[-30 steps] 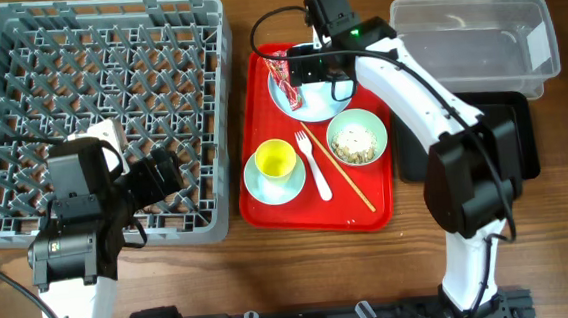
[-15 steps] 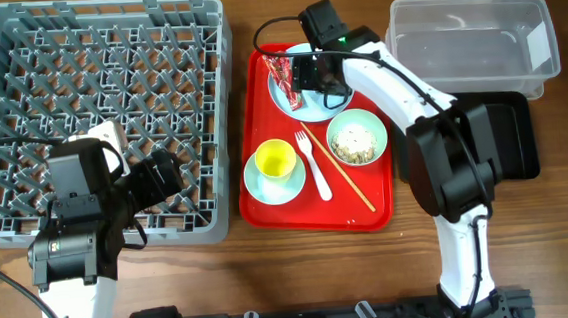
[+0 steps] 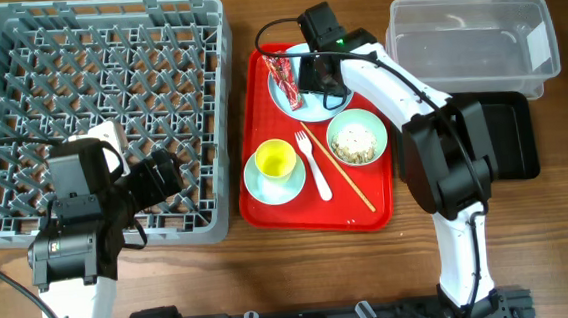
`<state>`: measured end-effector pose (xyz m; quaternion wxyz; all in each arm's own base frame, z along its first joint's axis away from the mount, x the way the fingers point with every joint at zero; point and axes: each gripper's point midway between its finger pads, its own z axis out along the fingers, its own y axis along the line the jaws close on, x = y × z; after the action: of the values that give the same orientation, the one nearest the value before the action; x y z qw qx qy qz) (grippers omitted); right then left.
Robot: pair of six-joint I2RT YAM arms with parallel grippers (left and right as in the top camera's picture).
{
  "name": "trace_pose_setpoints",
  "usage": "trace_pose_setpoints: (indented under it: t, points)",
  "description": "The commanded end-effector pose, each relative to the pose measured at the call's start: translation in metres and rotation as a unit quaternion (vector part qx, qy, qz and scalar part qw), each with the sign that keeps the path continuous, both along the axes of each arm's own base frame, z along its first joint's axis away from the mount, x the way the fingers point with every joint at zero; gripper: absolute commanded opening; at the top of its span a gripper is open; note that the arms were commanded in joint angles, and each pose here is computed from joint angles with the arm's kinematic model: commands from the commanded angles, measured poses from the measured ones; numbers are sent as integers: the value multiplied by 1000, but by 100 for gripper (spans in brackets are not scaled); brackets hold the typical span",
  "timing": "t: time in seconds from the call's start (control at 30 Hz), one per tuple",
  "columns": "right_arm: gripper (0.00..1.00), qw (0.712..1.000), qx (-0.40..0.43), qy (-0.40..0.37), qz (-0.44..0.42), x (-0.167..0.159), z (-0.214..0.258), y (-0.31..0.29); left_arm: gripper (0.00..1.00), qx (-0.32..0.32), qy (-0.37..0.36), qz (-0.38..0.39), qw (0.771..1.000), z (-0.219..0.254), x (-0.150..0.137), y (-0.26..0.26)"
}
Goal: Sort waste into correct bins and load items into the dishwasher rack
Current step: 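Reach the right gripper to the white plate and grasp the tissue, then carry the tissue with the right gripper into the clear bin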
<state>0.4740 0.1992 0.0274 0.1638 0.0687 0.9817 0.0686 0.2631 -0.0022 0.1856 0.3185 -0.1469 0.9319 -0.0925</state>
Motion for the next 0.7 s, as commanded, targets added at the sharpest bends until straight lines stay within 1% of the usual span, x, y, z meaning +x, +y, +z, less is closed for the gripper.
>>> trace_pose_setpoints:
  t: [0.0, 0.07, 0.27, 0.37, 0.4, 0.53, 0.67]
  points:
    - [40, 1000, -12, 1, -11, 4, -9, -5, 100, 4, -8, 5, 1000, 7, 2, 3]
    - [35, 1000, -12, 1, -11, 4, -9, -4, 100, 4, -8, 5, 1000, 7, 2, 3]
    - [14, 1000, -10, -4, -11, 6, -8, -4, 100, 4, -8, 5, 1000, 7, 2, 3]
    - [6, 1000, -9, -7, -10, 8, -7, -3, 100, 4, -8, 5, 1000, 7, 2, 3]
    - [4, 1000, -9, -8, -9, 8, -7, -3, 100, 4, -8, 5, 1000, 7, 2, 3]
    - [4, 1000, -13, -12, 4, 9, -3, -5, 100, 4, -9, 5, 1000, 7, 3, 3]
    - [4, 999, -17, -26, 18, 12, 18, -15, 100, 4, -9, 5, 1000, 7, 3, 3]
